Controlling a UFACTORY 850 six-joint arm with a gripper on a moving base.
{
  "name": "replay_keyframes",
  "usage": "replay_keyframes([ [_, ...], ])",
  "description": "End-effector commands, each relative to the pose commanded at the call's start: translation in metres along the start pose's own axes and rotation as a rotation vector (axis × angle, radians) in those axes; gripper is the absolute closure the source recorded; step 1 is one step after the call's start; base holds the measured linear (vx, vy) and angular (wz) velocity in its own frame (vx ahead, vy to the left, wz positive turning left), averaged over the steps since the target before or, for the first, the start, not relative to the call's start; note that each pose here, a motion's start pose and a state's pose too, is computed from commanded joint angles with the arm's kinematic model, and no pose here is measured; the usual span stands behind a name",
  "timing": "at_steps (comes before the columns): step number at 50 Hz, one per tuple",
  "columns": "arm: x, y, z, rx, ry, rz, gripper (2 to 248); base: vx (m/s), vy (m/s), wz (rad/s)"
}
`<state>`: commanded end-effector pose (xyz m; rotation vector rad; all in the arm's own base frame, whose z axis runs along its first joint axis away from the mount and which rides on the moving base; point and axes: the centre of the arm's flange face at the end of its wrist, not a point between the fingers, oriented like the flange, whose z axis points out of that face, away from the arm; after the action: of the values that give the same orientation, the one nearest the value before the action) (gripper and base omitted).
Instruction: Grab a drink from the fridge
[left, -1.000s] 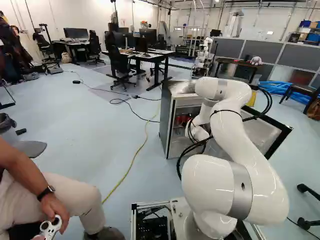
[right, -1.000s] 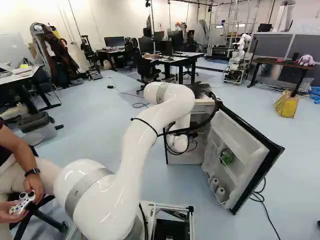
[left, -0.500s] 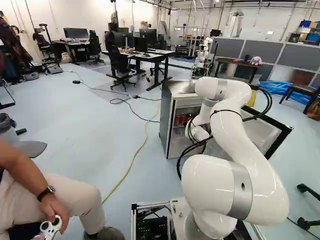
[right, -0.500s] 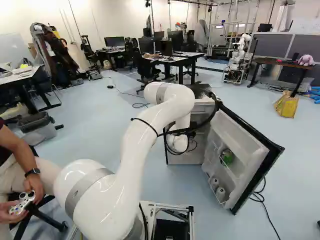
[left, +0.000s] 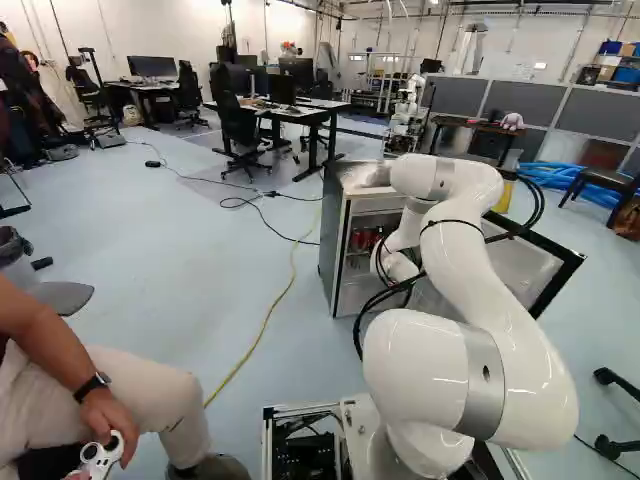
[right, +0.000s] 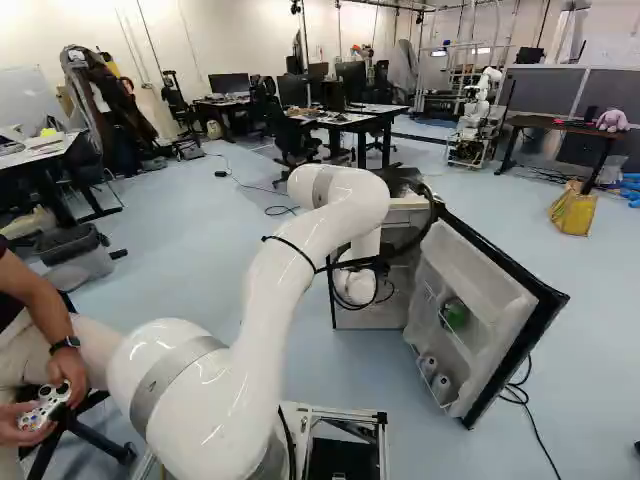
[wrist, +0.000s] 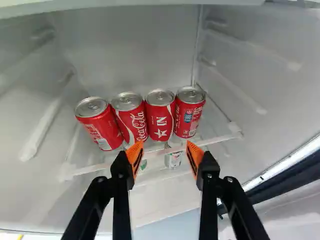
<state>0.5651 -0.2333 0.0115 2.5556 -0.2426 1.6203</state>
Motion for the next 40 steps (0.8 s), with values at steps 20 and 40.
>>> replay_keyframes([
  [20, 0.0, 0.0, 0.0001, 0.0, 0.0, 0.0, 108, 0.0, 0.0, 0.0],
  [40, 0.0016, 0.0031, 0.0057, -0.004, 0.022, -0.001, 108, 0.0, 0.0, 0.0],
])
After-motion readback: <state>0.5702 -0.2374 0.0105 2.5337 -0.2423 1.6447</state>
